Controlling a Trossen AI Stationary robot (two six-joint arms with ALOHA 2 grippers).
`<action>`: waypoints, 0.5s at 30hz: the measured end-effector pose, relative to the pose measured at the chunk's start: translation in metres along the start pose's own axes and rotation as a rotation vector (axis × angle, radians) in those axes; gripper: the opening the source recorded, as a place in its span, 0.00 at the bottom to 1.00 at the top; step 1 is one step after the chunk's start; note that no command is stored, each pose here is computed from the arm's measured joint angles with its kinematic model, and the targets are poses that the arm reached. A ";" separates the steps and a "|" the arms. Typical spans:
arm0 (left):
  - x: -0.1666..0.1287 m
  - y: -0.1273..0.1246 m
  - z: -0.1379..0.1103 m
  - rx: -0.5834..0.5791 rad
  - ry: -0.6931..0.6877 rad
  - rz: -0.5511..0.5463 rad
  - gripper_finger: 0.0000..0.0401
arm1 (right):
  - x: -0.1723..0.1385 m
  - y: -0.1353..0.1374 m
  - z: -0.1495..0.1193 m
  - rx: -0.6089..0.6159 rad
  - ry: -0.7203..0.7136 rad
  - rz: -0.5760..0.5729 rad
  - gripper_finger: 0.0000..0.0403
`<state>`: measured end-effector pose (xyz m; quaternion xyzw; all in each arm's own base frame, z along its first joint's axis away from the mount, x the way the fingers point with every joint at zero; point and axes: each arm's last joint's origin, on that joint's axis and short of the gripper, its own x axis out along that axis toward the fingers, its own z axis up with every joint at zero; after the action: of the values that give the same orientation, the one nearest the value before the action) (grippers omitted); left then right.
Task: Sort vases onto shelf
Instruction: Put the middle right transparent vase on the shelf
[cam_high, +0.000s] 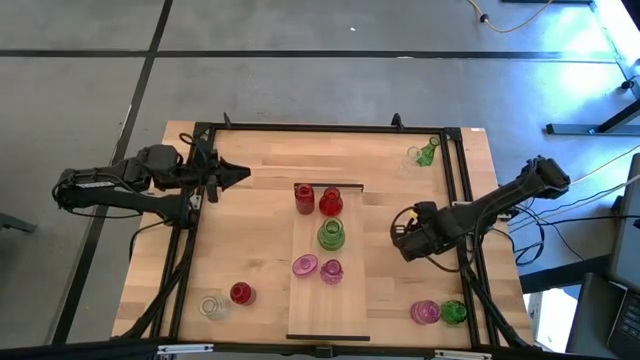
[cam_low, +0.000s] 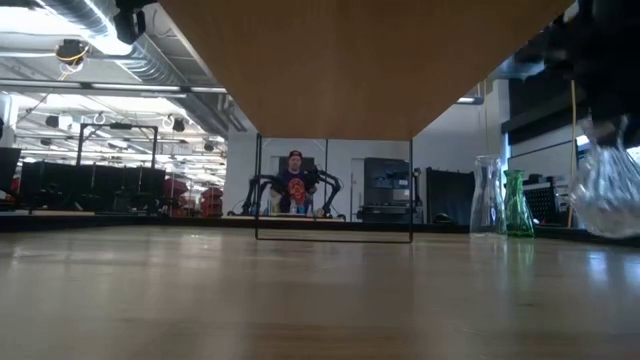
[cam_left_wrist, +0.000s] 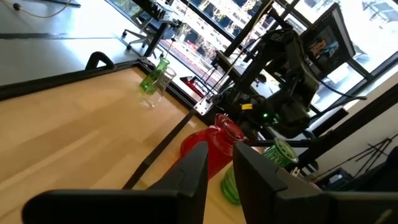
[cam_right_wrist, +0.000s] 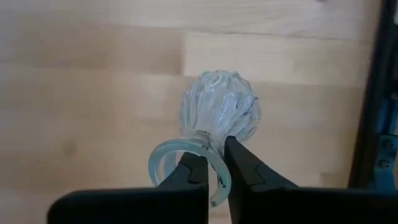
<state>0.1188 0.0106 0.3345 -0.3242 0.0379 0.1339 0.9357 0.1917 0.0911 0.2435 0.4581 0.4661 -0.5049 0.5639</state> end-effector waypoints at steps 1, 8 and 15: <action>0.000 0.000 0.000 0.000 0.000 0.000 0.17 | -0.006 0.002 0.000 -0.014 0.009 0.025 0.02; 0.000 0.000 0.000 -0.002 0.007 -0.009 0.17 | -0.069 0.008 0.008 -0.131 0.096 0.264 0.01; 0.000 0.000 0.000 -0.002 0.007 -0.009 0.17 | -0.137 0.014 0.015 -0.293 0.190 0.495 0.01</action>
<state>0.1189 0.0103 0.3345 -0.3256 0.0397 0.1288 0.9359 0.1989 0.0973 0.3822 0.5168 0.4588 -0.2342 0.6838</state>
